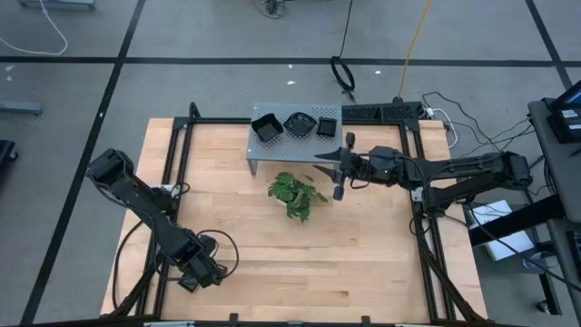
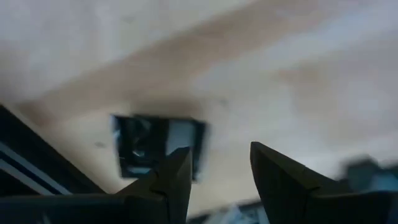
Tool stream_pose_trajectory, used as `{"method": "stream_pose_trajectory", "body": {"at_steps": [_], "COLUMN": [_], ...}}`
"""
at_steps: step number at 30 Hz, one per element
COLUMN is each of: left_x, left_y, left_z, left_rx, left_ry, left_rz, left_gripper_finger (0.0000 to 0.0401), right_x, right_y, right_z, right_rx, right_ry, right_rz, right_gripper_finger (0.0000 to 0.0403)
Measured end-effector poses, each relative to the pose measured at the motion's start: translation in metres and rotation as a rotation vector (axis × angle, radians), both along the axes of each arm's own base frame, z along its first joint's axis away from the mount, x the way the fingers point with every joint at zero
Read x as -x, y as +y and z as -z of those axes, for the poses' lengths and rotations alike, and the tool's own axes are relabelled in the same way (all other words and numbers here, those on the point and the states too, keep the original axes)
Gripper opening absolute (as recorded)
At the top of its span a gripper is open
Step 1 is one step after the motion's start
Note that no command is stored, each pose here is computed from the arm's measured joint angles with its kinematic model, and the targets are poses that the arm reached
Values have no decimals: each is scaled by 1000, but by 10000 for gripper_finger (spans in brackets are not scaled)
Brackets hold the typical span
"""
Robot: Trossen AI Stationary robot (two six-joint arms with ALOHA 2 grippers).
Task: Pick & Place Mini shaped plates
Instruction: Stack the square plate on top of the stacked square plates on the shelf
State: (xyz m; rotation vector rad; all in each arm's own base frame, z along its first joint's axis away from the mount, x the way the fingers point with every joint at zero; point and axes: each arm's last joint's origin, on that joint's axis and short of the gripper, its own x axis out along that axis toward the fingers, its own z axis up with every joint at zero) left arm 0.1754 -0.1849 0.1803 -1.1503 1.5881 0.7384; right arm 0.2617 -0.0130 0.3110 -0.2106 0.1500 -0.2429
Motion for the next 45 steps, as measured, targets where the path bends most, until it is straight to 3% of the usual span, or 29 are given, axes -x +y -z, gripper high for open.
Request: {"method": "stream_pose_trajectory", "body": {"at_steps": [6, 17, 32, 36, 42, 45], "left_x": [15, 18, 6, 1, -10, -19], "left_y": [8, -5, -21, -18, -15, -13], "left_z": [21, 25, 58, 59, 57, 52], "left_rx": [-10, 38, 91, 112, 145, 150], "left_ry": [91, 75, 164, 158, 105, 60], "left_rz": [11, 1, -10, 3, 26, 42], "left_gripper_finger": [168, 168, 165, 128, 23, 12], "right_x": [0, 0, 0, 0, 0, 0], "right_y": [0, 0, 0, 0, 0, 0], "right_z": [0, 0, 1, 2, 3, 3], "right_rx": [1, 0, 5, 6, 4, 4], "right_ry": [0, 0, 15, 17, 27, 26], "right_rz": [2, 2, 2, 2, 2, 2], "right_gripper_finger": [111, 111, 110, 110, 110, 109]}}
